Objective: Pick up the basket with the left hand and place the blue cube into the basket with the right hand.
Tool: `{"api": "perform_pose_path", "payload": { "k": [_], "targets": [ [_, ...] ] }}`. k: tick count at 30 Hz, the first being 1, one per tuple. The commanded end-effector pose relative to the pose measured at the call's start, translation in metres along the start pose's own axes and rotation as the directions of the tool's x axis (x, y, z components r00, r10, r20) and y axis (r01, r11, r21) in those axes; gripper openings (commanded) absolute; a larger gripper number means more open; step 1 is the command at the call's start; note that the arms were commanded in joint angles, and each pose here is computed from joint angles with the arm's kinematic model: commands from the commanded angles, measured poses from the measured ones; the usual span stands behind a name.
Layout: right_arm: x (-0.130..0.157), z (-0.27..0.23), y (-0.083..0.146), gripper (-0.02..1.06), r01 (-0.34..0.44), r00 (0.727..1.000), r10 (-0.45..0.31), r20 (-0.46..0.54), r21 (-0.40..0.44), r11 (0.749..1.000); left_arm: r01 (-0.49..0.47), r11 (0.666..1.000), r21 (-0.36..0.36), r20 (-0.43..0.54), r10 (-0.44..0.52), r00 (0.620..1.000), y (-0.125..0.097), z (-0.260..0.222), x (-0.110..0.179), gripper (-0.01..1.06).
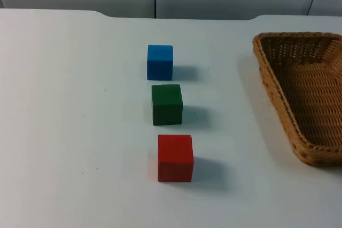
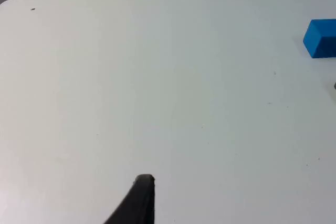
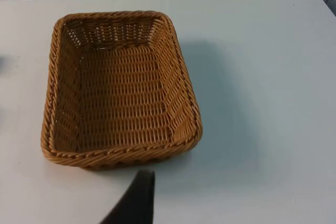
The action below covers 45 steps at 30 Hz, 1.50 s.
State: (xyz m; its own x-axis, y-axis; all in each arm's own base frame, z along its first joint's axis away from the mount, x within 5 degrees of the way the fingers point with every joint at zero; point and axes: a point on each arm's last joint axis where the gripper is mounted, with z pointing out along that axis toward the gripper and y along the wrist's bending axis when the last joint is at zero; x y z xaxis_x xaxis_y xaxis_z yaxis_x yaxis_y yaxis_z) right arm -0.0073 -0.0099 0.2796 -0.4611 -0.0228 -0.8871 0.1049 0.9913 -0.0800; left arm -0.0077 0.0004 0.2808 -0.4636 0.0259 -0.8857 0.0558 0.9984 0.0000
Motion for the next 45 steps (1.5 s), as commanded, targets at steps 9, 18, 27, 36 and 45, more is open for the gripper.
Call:
{"api": "perform_pose_path", "payload": {
  "k": [9,18,27,36,45],
  "targets": [
    [0.001,0.001,0.0,1.04,0.001,1.0,-0.001,-0.001,0.007,1.0,0.019,0.999,0.026,0.074,-0.021,0.997,-0.002,-0.013,-0.011,1.05],
    [0.001,0.001,0.0,1.04,0.001,1.0,-0.001,-0.001,0.007,1.0,0.018,0.999,0.027,0.14,-0.022,0.99,-0.002,-0.027,-0.043,1.05],
    [0.001,0.001,0.0,1.04,0.001,1.0,-0.001,-0.001,0.007,1.0,0.024,0.999,0.036,0.099,-0.027,0.995,-0.003,-0.007,-0.084,1.05],
    [0.001,0.001,0.0,1.04,0.001,1.0,-0.001,-0.001,0.007,1.0,0.045,0.979,0.2,0.023,-0.051,0.998,-0.018,0.045,-0.12,1.05],
    [0.001,0.001,0.0,1.04,0.001,1.0,-0.001,-0.001,0.007,1.0,0.076,0.906,0.417,-0.036,-0.068,0.997,-0.038,0.096,-0.138,1.05]
  ]
}}
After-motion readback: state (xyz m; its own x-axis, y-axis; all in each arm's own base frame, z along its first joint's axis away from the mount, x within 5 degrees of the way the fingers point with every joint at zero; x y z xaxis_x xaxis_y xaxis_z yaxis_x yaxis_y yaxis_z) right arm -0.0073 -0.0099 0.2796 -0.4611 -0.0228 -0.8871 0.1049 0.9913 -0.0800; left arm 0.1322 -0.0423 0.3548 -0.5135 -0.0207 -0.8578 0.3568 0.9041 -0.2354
